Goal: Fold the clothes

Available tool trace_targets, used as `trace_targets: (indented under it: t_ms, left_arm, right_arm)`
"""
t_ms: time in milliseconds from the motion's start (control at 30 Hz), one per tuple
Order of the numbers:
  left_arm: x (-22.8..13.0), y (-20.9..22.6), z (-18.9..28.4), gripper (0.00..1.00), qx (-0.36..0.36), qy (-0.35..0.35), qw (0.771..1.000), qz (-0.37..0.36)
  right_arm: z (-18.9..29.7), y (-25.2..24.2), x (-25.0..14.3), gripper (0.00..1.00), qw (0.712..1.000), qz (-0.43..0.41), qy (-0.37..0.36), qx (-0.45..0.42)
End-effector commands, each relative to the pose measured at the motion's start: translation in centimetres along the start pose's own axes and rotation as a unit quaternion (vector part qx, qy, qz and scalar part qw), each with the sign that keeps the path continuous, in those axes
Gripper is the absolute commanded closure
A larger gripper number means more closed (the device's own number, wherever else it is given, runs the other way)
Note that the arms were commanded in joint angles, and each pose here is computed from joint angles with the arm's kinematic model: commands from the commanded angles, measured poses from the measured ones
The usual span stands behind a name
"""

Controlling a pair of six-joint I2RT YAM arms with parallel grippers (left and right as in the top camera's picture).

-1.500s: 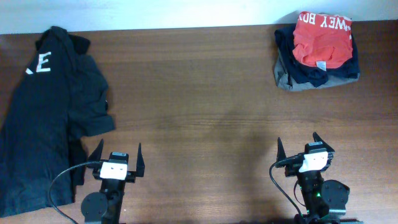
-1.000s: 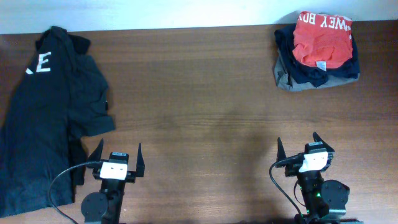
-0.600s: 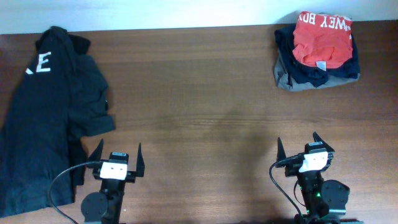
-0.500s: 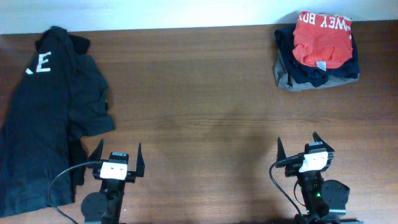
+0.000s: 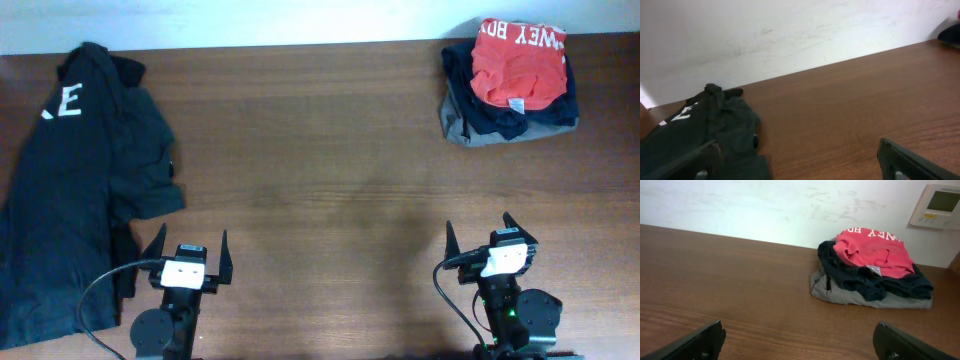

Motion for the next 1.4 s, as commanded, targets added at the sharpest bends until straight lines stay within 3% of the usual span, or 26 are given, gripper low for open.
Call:
trace_targets:
  t_ms: [0, 367, 800, 1133, 1367]
  left_arm:
    - [-0.1, 0.1, 0.0, 0.01, 0.005, 0.002, 1.000, 0.006]
    - [-0.1, 0.1, 0.0, 0.01, 0.005, 0.003, 1.000, 0.006]
    - [0.9, 0.4, 0.1, 0.01, 0.012, -0.031, 0.999, 0.004]
    - [4.0, 1.4, 0.8, 0.01, 0.011, -0.089, 0.996, 0.010]
    - [7.2, 2.9, 0.9, 0.01, -0.003, -0.061, 0.998, 0.013]
  right_arm:
    - [0.0, -0.2, -0.1, 0.01, 1.000, -0.004, -0.003, -0.006]
    - [0.0, -0.4, 0.0, 0.01, 1.000, -0.003, -0.009, -0.019]
    - [0.3, 0.4, 2.9, 0.01, 0.995, 0.010, -0.099, 0.017]
    - [0.9, 1.1, 4.6, 0.01, 0.991, 0.018, -0.125, 0.043]
    - [1.8, 1.8, 8.8, 0.01, 0.988, 0.024, -0.148, 0.048]
Point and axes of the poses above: each gripper's point midway between its finger pads, its own z axis back along the fingers, its own y axis along the line the jaws close on, x = y × z, the point moved 9 cm from there along z, back along the fingers, and after that the axes turned 14 degrees about -z, right-handed, at the moved point
